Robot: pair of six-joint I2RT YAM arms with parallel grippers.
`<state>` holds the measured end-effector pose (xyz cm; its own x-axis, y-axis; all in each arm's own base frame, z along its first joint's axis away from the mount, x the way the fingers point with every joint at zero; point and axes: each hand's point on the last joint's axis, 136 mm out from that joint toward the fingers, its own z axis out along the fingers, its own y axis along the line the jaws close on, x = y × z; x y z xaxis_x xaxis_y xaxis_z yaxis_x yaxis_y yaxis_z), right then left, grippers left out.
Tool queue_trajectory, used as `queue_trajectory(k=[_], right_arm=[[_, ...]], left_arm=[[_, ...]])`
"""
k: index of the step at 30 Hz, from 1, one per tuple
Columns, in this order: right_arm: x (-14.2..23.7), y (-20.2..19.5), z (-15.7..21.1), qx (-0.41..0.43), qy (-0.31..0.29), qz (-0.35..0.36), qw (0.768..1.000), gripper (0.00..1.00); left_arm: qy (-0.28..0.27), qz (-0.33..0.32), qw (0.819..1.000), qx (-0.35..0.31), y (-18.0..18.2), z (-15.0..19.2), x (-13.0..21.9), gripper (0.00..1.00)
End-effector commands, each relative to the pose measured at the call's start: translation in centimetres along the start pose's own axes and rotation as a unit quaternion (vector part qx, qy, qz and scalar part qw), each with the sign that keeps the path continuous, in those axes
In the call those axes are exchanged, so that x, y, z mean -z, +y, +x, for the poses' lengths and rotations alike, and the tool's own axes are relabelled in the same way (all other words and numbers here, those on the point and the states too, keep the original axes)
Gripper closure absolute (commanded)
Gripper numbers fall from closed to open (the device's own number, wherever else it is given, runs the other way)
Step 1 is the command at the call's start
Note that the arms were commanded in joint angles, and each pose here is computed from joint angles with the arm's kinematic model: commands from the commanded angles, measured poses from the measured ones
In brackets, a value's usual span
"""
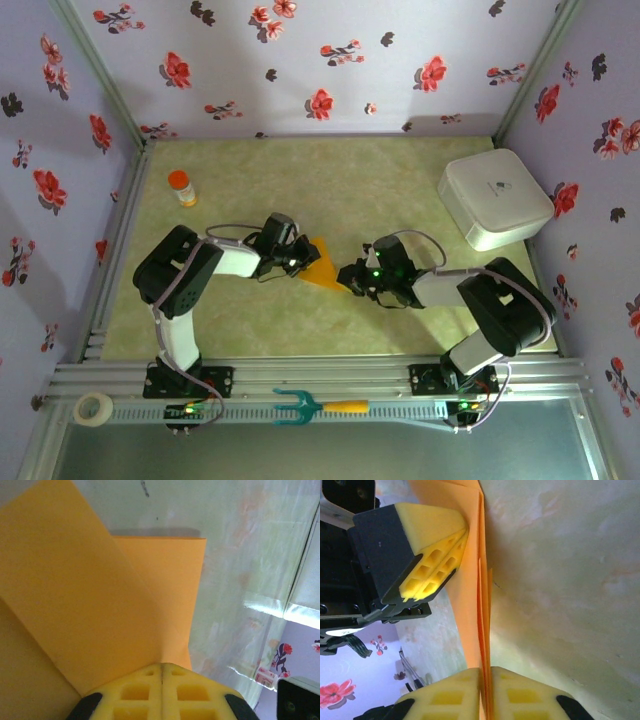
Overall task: Fold a paper plane with a square sheet of paper (pick it up from the middle)
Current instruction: Turn over the paper at the center of the table.
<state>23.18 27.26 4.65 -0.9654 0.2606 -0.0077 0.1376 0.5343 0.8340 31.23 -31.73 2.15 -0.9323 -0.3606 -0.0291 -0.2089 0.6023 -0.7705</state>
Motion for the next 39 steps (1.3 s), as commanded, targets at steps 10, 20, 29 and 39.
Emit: queue_trajectory(k=[10, 20, 29, 39], right_arm=[[2.2, 0.0, -0.5, 0.059, -0.034, 0.032, 0.997, 0.94], [7.0, 0.5, -2.6, 0.15, -0.129, 0.109, 0.974, 0.96], [10.0, 2.3, -5.0, 0.119, -0.204, 0.144, 0.961, 0.96], [11.7, 3.3, -5.8, 0.069, -0.229, 0.167, 0.956, 0.96]], left_arm=[[-0.042, 0.017, 0.995, -0.084, -4.1, -0.6, 4.1, 0.5], [-0.135, -0.04, 0.972, -0.187, -6.2, -1.7, 10.5, 0.47], [-0.185, -0.019, 0.966, -0.18, -5.9, -1.3, 14.2, 0.45], [-0.186, -0.038, 0.968, -0.166, -4.2, -1.1, 15.1, 0.44]])
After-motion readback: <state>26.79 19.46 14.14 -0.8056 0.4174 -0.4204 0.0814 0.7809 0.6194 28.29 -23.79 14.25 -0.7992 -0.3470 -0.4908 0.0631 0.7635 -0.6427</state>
